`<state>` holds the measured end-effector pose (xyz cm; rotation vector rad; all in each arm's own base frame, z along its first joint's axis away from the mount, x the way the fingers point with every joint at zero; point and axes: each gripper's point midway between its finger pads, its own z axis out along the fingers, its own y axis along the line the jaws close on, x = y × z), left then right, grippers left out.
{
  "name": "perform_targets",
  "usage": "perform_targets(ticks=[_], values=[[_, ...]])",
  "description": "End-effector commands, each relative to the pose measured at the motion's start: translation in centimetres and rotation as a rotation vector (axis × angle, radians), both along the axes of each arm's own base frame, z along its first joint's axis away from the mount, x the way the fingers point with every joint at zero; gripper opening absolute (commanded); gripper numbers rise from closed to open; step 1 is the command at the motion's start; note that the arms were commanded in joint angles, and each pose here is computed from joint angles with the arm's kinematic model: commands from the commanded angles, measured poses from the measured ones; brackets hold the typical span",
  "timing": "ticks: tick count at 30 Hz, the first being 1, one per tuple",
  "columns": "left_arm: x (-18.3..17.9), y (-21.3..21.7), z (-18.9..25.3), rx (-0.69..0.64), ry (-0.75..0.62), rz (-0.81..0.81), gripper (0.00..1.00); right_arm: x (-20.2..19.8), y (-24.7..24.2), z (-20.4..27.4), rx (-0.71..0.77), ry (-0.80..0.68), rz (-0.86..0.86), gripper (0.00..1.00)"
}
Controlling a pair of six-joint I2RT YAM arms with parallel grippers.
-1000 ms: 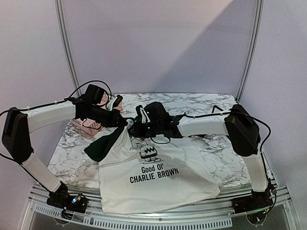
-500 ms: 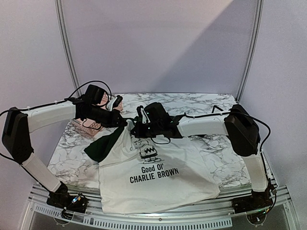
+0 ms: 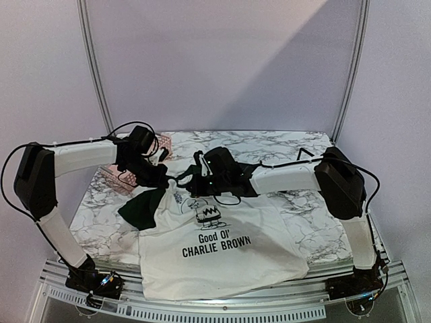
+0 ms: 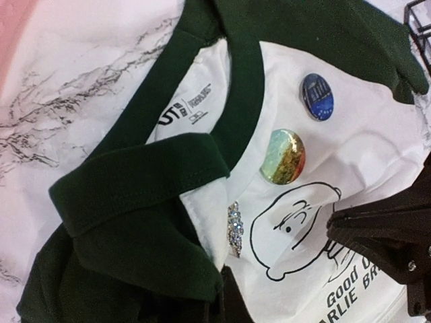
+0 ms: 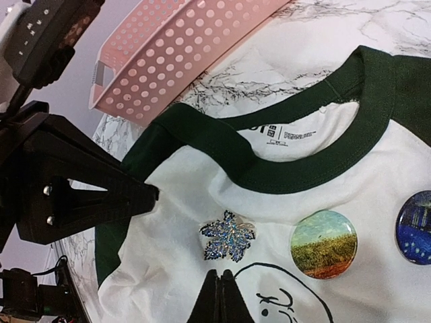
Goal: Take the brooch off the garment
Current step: Pick up the brooch from the flattened clothing.
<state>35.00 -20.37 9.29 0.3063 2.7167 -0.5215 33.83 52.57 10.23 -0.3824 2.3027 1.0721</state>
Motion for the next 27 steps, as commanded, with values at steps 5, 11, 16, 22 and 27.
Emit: perform_targets(ticks=[5,11,16,22,27], values=[[-0.3,-2.2,3.1,-0.154,-0.045,-0.087,0.0,-0.8,-0.2,1.1,-0.041,-0.067,0.024,0.23],[-1.2,-4.1,5.7,-0.291,-0.092,-0.171,0.0,-1.1,-0.4,0.4,-0.065,-0.064,0.03,0.31],[-1.3,-4.0,5.5,-0.285,-0.086,-0.17,0.0,-1.8,0.2,0.7,-0.031,-0.067,0.062,0.37],[-1.2,-4.0,5.2,-0.281,-0.08,-0.166,0.0,-2.3,0.7,0.7,-0.022,-0.073,0.081,0.39],[-1.1,-3.8,5.0,-0.269,-0.079,-0.158,0.0,-2.7,1.2,0.8,-0.008,-0.076,0.098,0.42]])
